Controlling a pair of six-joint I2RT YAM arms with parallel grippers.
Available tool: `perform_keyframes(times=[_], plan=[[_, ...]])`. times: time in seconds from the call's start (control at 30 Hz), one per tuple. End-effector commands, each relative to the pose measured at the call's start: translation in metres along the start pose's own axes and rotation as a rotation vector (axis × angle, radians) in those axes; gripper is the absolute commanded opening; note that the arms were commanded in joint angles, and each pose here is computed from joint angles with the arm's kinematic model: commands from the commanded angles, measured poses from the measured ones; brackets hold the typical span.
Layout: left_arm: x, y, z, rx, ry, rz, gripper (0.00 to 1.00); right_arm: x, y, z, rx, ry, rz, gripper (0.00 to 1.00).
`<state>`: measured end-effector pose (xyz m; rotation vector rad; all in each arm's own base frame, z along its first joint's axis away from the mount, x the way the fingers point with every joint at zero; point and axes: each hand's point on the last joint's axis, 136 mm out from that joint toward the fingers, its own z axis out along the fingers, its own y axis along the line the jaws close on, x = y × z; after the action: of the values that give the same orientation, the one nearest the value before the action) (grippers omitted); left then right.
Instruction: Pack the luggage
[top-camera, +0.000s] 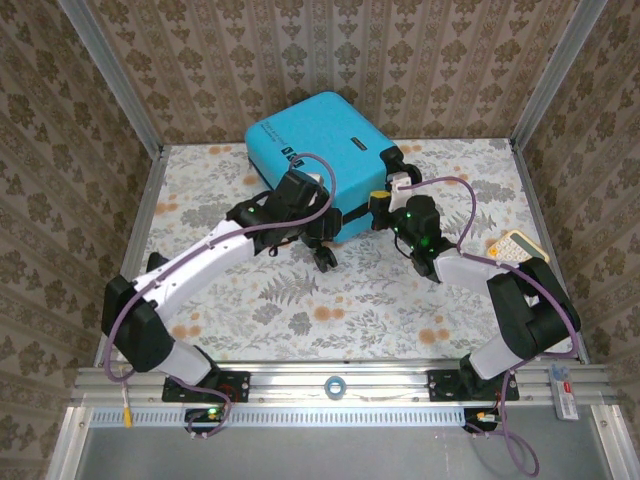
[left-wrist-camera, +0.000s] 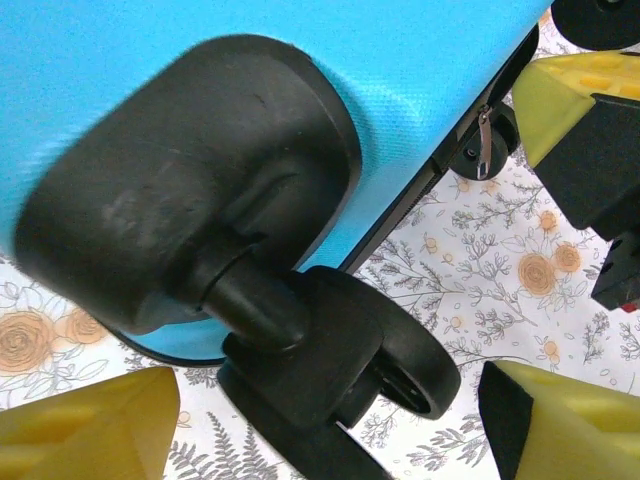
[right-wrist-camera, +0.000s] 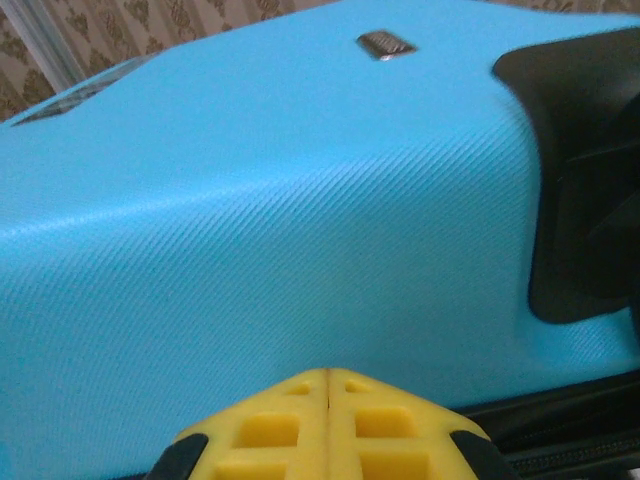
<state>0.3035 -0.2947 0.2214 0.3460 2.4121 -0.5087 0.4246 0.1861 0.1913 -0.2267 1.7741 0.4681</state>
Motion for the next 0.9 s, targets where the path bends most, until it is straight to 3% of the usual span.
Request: perform_keyframes(times=[0.0, 0.27, 0.5, 0.57, 0.63, 0.73, 0.87], plan=[[-0.012, -0.015, -0.005, 0.039, -0.025, -0.021, 0.81, 0.003, 0.009, -0.003, -0.044, 0.032, -0.016, 0.00], [-0.008, 0.001, 0.013, -0.060, -0.015, -0.042, 0.82, 0.010, 0.022, -0.006, -0.132, 0.063, -0.005, 0.00], [-0.003, 0.019, 0.031, -0.142, -0.006, -0.060, 0.79, 0.014, 0.057, -0.012, -0.335, 0.075, 0.010, 0.00], [-0.004, 0.026, 0.032, -0.164, -0.009, -0.061, 0.73, 0.017, 0.062, -0.012, -0.364, 0.082, 0.011, 0.00], [-0.004, 0.035, 0.034, -0.190, -0.007, -0.053, 0.59, 0.019, 0.064, -0.013, -0.374, 0.087, 0.013, 0.00], [-0.002, 0.054, 0.033, -0.247, 0.005, -0.046, 0.40, 0.022, 0.058, -0.013, -0.339, 0.092, 0.010, 0.12], [-0.002, 0.077, 0.029, -0.296, 0.019, -0.032, 0.30, 0.020, 0.035, -0.016, -0.249, 0.091, 0.028, 0.26]])
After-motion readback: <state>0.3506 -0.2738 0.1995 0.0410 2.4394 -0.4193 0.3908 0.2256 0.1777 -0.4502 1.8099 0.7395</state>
